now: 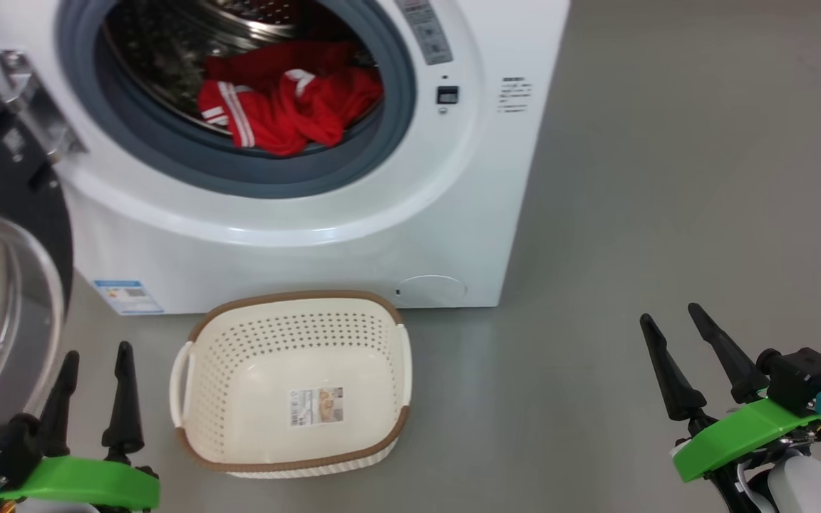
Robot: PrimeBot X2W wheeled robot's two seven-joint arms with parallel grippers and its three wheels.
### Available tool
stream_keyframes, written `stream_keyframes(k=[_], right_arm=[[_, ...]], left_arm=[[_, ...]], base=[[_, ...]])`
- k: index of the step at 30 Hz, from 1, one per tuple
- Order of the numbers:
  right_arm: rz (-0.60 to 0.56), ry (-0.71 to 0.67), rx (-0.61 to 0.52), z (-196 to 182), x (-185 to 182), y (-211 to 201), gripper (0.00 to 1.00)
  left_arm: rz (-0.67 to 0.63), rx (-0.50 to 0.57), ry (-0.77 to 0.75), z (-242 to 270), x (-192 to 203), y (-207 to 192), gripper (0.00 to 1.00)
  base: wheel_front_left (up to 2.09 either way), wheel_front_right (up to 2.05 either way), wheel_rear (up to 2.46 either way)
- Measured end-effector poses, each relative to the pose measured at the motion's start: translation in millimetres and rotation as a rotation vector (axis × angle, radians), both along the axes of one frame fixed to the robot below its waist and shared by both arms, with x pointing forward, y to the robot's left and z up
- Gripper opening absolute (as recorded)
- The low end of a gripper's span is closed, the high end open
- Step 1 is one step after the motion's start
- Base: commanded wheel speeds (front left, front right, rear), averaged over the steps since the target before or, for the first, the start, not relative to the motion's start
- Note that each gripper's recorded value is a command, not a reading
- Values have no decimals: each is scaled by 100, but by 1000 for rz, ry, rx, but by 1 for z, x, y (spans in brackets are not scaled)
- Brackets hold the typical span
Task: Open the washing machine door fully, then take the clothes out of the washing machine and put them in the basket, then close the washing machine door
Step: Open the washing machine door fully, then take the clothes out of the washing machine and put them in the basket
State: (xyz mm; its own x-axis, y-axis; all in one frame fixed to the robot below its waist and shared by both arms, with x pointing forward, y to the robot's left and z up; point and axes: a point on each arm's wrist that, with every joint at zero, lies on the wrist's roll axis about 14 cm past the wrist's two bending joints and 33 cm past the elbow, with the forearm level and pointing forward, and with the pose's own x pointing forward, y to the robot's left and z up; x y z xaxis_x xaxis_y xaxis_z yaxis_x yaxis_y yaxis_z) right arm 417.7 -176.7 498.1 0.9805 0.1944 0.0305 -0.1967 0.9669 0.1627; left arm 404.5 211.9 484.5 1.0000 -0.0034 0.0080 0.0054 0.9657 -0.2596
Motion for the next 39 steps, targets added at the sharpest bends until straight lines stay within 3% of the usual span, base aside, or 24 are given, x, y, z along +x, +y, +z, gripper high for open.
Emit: stream_keyframes(k=[10, 39], right_arm=[[-88, -3, -7, 2, -13, -32, 100], [-73, -6, -12, 3, -10, -26, 100]], left_arm=[[-102, -13, 18, -8, 12, -36, 100], [-99, -12, 1, -2, 10, -31, 100]], base=[[0, 0, 0], [16, -23, 7]])
